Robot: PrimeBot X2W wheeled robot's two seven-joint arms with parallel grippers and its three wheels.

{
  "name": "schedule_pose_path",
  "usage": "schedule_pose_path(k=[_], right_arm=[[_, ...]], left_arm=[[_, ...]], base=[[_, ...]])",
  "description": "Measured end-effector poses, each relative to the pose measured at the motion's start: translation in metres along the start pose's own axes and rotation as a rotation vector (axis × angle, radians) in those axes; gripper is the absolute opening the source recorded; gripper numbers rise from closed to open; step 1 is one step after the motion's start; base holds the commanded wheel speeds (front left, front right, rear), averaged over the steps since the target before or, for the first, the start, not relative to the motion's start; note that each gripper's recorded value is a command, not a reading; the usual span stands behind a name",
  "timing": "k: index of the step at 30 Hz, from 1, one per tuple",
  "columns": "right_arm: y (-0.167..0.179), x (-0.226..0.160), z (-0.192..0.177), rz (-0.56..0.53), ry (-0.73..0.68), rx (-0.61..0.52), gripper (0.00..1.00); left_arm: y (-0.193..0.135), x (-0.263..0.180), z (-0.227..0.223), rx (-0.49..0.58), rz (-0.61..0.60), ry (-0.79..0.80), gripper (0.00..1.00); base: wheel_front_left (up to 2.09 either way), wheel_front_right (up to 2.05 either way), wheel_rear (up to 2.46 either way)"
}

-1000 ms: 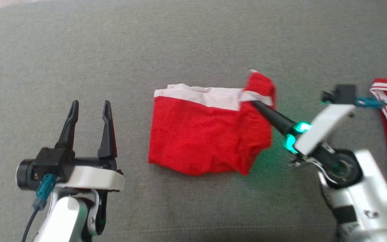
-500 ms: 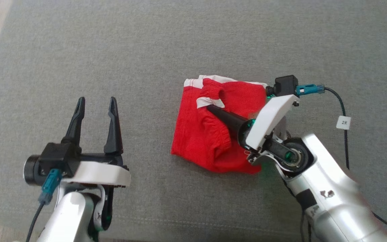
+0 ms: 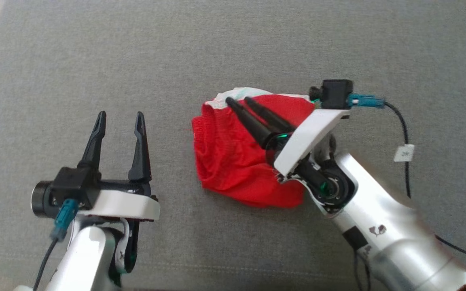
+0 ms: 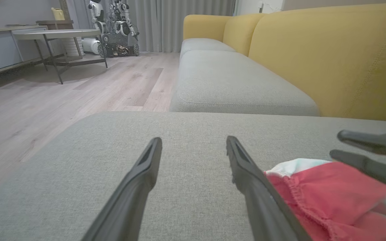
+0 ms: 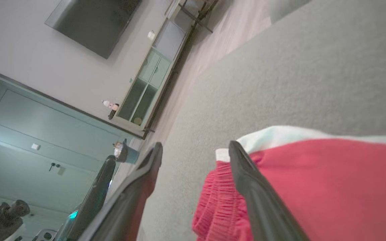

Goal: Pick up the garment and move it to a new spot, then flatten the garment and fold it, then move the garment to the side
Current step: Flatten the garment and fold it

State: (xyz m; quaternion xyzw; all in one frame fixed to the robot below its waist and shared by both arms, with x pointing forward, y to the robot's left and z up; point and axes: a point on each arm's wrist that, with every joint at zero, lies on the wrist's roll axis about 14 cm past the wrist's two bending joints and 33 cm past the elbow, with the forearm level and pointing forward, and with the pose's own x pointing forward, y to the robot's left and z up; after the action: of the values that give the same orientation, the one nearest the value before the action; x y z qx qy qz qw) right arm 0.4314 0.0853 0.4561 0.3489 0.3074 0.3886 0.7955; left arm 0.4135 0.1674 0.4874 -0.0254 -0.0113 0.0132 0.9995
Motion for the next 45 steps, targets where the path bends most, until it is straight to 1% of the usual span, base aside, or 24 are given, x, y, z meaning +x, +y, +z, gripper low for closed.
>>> schedule_pose_path(k=[1,2,5,9,10,14,17,18,20,21,22,24,26,29,36,45], right_arm=[[0.001,-0.003,0.006,0.003,-0.03,-0.019,1.0],[0.001,-0.003,0.006,0.003,-0.03,-0.019,1.0],[-0.008,-0.017,0.03,-0.019,-0.144,-0.092,1.0],[-0.03,-0.048,0.066,-0.09,-0.293,-0.175,1.0],[-0.042,-0.067,0.08,-0.134,-0.36,-0.195,1.0],[-0.074,-0.112,0.084,-0.254,-0.441,-0.203,1.0],[-0.094,-0.145,0.08,-0.346,-0.478,-0.234,1.0],[-0.099,-0.155,0.081,-0.373,-0.493,-0.25,1.0],[-0.105,-0.174,0.083,-0.422,-0.516,-0.319,1.0],[-0.105,-0.183,0.086,-0.439,-0.542,-0.331,1.0],[-0.105,-0.183,0.086,-0.439,-0.542,-0.331,1.0],[-0.104,-0.208,0.092,-0.492,-0.589,-0.403,1.0],[-0.1,-0.221,0.09,-0.522,-0.6,-0.462,1.0],[-0.09,-0.234,0.084,-0.548,-0.625,-0.506,1.0],[-0.062,-0.249,0.079,-0.593,-0.645,-0.597,1.0],[-0.041,-0.253,0.07,-0.62,-0.624,-0.659,1.0]], left_arm=[[-0.001,0.001,-0.001,0.002,-0.005,0.001,1.0],[-0.001,0.001,-0.001,0.002,-0.005,0.001,1.0],[-0.005,0.003,-0.001,0.004,-0.017,-0.002,1.0],[-0.009,0.006,0.001,-0.002,-0.028,-0.01,1.0],[-0.013,0.007,0.003,-0.005,-0.04,-0.016,1.0],[-0.023,0.009,0.005,-0.008,-0.071,-0.024,1.0],[-0.029,0.01,0.008,-0.011,-0.088,-0.033,1.0],[-0.03,0.01,0.008,-0.012,-0.094,-0.034,1.0],[-0.033,0.007,0.007,-0.012,-0.103,-0.029,1.0],[-0.034,0.006,0.005,-0.011,-0.107,-0.024,1.0],[-0.034,0.006,0.005,-0.011,-0.107,-0.024,1.0],[-0.037,0.001,0.004,-0.009,-0.12,-0.017,1.0],[-0.037,-0.002,0.005,-0.007,-0.126,-0.016,1.0],[-0.038,-0.005,0.008,-0.006,-0.131,-0.016,1.0],[-0.035,-0.019,0.009,0.0,-0.129,-0.001,1.0],[-0.032,-0.038,0.01,0.005,-0.128,0.015,1.0]], base=[[0.0,0.0,0.0],[0.0,0.0,0.0],[0.0,0.0,0.0],[0.0,0.0,0.0],[0.0,0.0,0.0],[0.0,0.0,0.0],[0.0,0.0,0.0],[0.0,0.0,0.0],[0.0,0.0,0.0],[0.0,0.0,0.0],[0.0,0.0,0.0],[0.0,0.0,0.0],[0.0,0.0,0.0],[0.0,0.0,0.0],[0.0,0.0,0.0],[0.0,0.0,0.0]])
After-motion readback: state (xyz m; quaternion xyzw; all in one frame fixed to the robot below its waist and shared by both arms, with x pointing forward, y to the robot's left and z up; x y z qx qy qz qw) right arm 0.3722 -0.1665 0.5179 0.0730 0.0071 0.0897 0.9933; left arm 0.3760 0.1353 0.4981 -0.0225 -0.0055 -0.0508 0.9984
